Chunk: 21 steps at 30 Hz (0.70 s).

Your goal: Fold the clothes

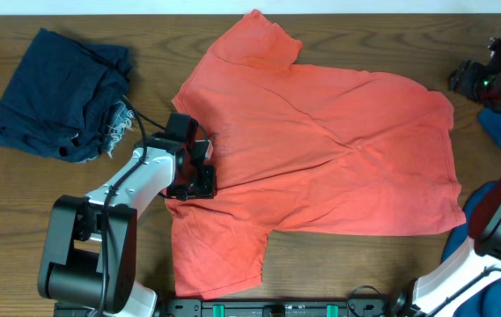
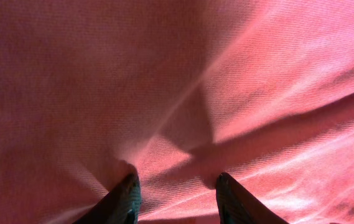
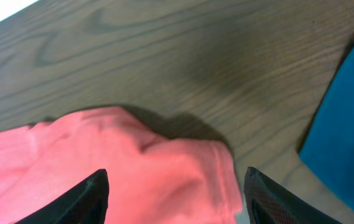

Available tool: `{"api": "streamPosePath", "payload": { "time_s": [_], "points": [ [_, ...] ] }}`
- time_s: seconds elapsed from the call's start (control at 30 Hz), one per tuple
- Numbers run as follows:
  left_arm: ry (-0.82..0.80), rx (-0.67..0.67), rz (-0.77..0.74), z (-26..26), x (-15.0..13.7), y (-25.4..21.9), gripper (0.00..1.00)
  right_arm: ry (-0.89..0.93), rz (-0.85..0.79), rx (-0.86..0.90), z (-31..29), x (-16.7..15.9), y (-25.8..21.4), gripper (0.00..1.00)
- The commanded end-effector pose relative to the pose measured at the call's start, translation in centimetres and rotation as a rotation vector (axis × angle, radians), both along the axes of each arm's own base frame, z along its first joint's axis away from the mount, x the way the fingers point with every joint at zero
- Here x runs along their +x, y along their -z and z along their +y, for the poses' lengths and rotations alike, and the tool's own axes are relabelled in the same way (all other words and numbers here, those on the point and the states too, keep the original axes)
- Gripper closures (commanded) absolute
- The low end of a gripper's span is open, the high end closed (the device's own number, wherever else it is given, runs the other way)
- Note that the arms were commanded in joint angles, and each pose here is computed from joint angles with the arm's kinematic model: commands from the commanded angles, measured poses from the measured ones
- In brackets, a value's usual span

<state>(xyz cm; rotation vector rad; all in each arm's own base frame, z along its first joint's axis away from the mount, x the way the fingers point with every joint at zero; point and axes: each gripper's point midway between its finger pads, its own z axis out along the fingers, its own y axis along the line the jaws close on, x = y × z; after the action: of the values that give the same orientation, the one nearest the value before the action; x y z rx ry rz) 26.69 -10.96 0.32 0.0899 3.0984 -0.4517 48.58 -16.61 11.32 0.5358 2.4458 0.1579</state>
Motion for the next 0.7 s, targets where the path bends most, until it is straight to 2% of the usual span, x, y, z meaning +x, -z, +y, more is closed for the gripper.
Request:
{"api": "streamPosePath", "payload": {
  "time_s": [0.0, 0.17, 0.23, 0.3, 0.33, 0.37, 0.4, 0.53, 0.67],
  "points": [
    [0.006, 0.011, 0.011, 0.2, -0.4, 0.4, 0.59, 0.045, 0.067, 0.019, -0.5, 0.0, 4.0, 0.32],
    [0.006, 0.011, 0.011, 0.2, -0.4, 0.4, 0.58, 0.041, 0.1, 0.089, 0.2, 0.5, 7.7, 0.32],
    [0.006, 0.011, 0.011, 0.2, -0.4, 0.4, 0.59, 0.009, 0.08, 0.135, 1.1, 1.0, 8.2, 0.36],
    [0.006, 0.011, 0.011, 0.2, -0.4, 0.4, 0.58, -0.023, 0.056, 0.176, 1.9, 1.5, 8.1, 0.49],
    [0.006, 0.011, 0.011, 0.2, -0.4, 0.4, 0.58, -0.042, 0.047, 0.195, 2.4, 1.6, 8.0, 0.63],
    [0.006, 0.011, 0.011, 0.2, -0.4, 0.4, 0.58, -0.082, 0.031, 0.221, 3.2, 1.7, 7.5, 0.86],
    [0.006, 0.008, 0.012, 0.2, -0.5, 0.3, 0.58, -0.117, 0.016, 0.25, 4.0, 1.7, 6.9, 0.95],
    [0.008, -0.016, 0.019, -0.2, -0.6, 0.2, 0.59, -0.187, 0.015, 0.284, 6.3, 0.9, 4.6, 0.99],
    [0.008, -0.017, 0.017, -0.3, -0.5, 0.2, 0.59, -0.197, 0.123, 0.283, 8.0, -1.6, 4.0, 0.99]
  ]
}}
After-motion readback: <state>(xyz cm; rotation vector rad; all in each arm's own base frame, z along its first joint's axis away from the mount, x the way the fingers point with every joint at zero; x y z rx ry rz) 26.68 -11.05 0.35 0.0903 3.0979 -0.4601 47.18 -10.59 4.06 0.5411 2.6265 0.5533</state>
